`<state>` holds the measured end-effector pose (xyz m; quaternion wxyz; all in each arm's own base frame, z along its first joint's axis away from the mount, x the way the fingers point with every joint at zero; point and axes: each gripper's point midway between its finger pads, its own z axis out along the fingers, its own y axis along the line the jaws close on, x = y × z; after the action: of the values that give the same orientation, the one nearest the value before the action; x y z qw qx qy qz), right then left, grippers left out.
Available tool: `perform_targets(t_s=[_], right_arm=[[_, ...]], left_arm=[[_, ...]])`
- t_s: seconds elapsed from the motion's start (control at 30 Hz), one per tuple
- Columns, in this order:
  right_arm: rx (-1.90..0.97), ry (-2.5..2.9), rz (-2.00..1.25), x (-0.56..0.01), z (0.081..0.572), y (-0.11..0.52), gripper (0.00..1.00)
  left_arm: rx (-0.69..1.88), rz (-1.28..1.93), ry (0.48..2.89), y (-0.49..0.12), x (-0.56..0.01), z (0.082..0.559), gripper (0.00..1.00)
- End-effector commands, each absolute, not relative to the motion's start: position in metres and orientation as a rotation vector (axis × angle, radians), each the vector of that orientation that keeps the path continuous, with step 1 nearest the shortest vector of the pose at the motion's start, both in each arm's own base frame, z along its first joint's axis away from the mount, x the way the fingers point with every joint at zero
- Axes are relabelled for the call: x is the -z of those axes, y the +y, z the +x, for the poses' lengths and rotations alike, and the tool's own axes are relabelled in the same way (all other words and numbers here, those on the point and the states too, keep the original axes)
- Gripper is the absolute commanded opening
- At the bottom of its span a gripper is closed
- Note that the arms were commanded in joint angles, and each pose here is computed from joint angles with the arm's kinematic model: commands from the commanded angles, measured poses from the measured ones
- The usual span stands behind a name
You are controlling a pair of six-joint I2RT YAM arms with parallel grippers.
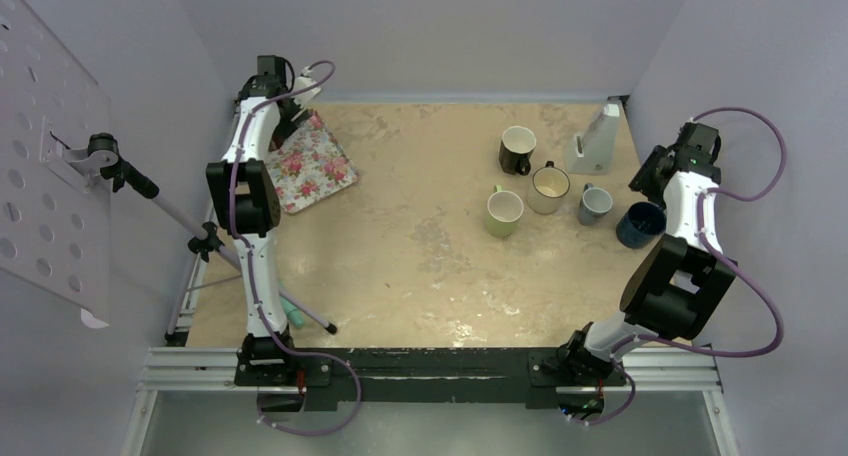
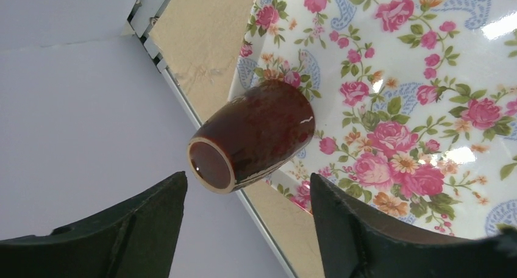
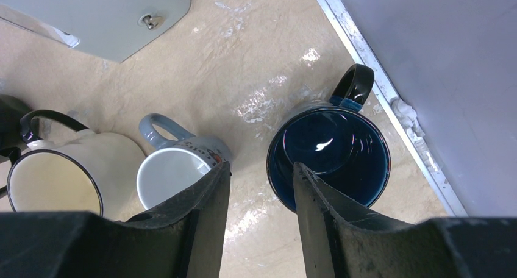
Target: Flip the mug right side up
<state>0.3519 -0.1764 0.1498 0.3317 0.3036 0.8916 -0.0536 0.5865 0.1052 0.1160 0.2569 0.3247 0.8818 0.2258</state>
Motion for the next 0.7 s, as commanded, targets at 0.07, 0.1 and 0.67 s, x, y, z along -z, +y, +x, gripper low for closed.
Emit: perform_targets(t_s=[0.07,0.1,0.67], right_arm=[[0.156,2.276,0.764,-0.173,0.357,-0.182,0.46],[0.157,2.275,0.763,-0.173,0.357,-0.182,0.46],[0.162,2.262,0.750,-0.177,0.355,-0.182,0.46]], left_arm=[[-0.623,0.943,2.384,0.109,-0.115,0.592,0.68],[-0.602,0.942,2.399,0.108,-0.112,0.589,0.67],[-0.139,0.981,2.506,0.046,-0.095,0.533,0.60]])
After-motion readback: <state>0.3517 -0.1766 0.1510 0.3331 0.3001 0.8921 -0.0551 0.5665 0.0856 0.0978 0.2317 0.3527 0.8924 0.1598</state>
